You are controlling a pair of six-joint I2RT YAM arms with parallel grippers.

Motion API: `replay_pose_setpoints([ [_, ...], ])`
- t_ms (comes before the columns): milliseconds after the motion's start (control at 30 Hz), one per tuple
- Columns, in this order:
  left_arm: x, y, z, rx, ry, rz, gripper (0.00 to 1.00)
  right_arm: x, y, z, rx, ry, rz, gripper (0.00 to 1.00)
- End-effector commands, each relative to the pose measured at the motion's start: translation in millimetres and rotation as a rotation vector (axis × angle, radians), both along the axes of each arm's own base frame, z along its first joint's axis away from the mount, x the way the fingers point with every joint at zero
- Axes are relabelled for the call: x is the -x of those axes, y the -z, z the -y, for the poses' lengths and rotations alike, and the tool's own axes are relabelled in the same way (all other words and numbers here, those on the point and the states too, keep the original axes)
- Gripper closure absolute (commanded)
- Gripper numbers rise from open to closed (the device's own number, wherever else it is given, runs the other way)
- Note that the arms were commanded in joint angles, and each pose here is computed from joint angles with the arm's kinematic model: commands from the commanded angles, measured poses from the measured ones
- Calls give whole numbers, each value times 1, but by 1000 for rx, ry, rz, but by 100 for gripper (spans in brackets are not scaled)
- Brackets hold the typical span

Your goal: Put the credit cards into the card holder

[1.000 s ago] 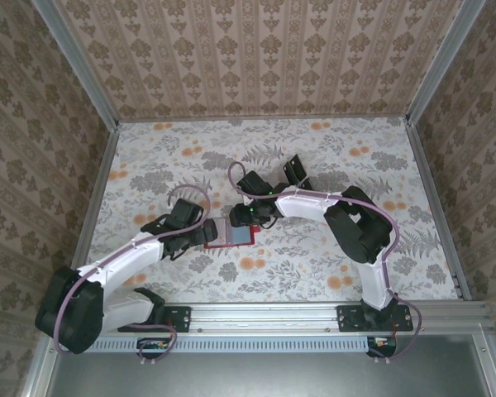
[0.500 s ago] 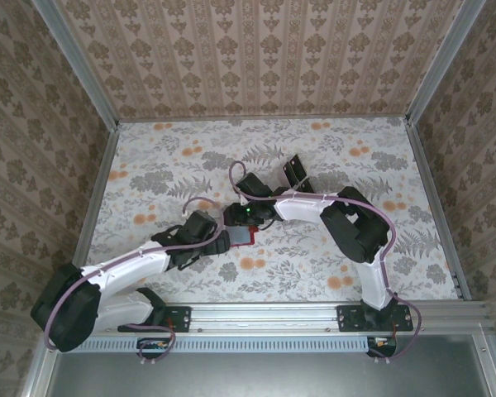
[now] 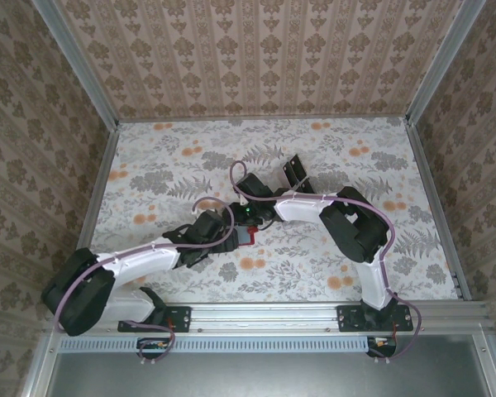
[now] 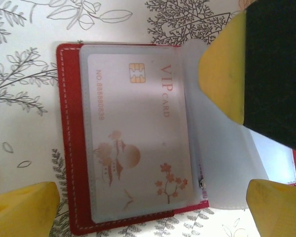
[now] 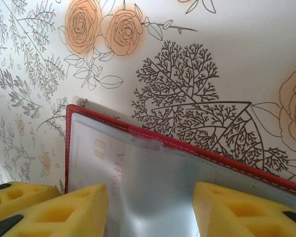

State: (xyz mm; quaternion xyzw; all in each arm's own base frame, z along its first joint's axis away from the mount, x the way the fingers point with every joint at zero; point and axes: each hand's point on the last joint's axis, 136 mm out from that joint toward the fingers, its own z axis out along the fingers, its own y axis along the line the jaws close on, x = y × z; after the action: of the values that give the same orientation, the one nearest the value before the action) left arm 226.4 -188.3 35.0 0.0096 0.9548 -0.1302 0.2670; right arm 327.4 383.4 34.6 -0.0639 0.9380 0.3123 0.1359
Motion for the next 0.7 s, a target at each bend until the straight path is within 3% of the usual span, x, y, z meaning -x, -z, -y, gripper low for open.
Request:
replay_pose_setpoints([
  [0, -13, -8, 7, -5, -1, 49, 0, 19, 31, 9, 57, -2, -93, 48],
  [333, 3, 24, -25, -145, -82, -49, 0, 20, 25, 8, 50, -10, -87, 48],
  [667, 16, 42, -41, -178, -140, -104, 0, 10, -24, 17, 2, 43, 5, 45],
])
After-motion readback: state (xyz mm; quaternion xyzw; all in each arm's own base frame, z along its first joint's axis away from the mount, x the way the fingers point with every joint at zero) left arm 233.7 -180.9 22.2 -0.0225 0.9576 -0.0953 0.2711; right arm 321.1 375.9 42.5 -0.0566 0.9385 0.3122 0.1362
